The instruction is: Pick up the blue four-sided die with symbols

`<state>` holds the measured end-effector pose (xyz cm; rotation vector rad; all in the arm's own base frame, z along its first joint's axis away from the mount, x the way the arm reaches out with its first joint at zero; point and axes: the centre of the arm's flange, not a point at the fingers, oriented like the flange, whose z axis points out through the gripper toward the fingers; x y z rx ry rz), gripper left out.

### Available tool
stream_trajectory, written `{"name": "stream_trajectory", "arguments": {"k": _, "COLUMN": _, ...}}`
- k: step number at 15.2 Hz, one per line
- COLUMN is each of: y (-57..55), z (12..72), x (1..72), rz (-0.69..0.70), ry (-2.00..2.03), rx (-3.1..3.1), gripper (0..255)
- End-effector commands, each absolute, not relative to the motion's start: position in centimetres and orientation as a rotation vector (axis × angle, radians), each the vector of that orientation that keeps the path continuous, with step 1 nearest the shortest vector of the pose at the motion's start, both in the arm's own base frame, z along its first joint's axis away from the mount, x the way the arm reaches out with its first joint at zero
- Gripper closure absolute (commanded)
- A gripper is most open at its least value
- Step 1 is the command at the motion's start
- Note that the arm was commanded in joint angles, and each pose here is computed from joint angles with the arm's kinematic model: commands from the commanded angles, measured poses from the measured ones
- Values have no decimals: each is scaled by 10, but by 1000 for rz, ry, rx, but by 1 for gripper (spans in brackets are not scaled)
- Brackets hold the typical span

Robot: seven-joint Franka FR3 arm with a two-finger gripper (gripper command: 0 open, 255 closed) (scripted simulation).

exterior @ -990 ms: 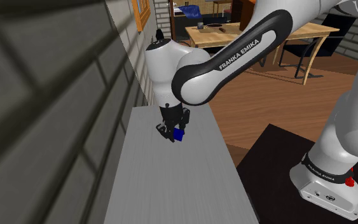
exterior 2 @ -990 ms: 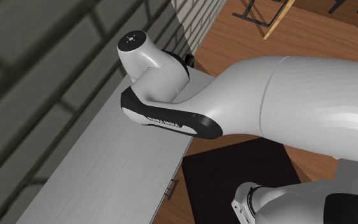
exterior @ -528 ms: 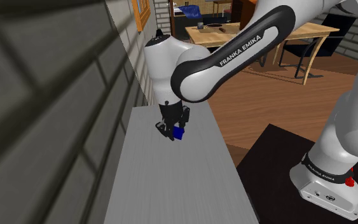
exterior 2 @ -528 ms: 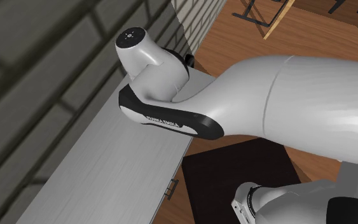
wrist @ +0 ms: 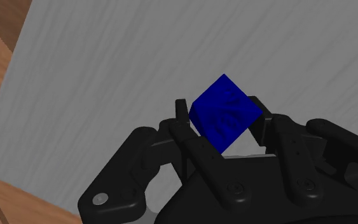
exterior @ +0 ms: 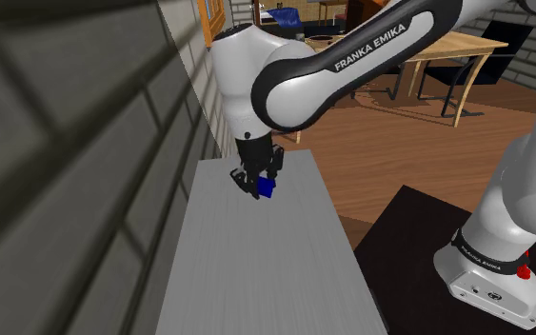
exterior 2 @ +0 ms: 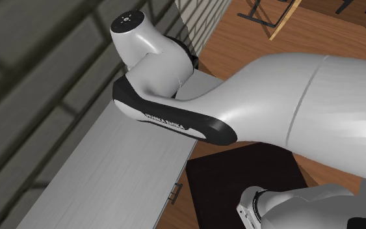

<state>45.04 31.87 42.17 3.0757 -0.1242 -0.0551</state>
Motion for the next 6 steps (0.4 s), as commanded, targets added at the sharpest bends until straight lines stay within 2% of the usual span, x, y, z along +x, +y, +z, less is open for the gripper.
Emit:
{"name": "stream_trajectory", "arguments": {"k": 1, "y": 318, "z": 433, "x": 451, "rz": -55, "ry": -124, "rx": 3076, "gripper": 255}}
{"name": "stream_trajectory", "arguments": {"k": 6, "y": 318, "z": 450, "x": 451, "rz": -55, "ry": -124, "rx": 3076, "gripper": 255}}
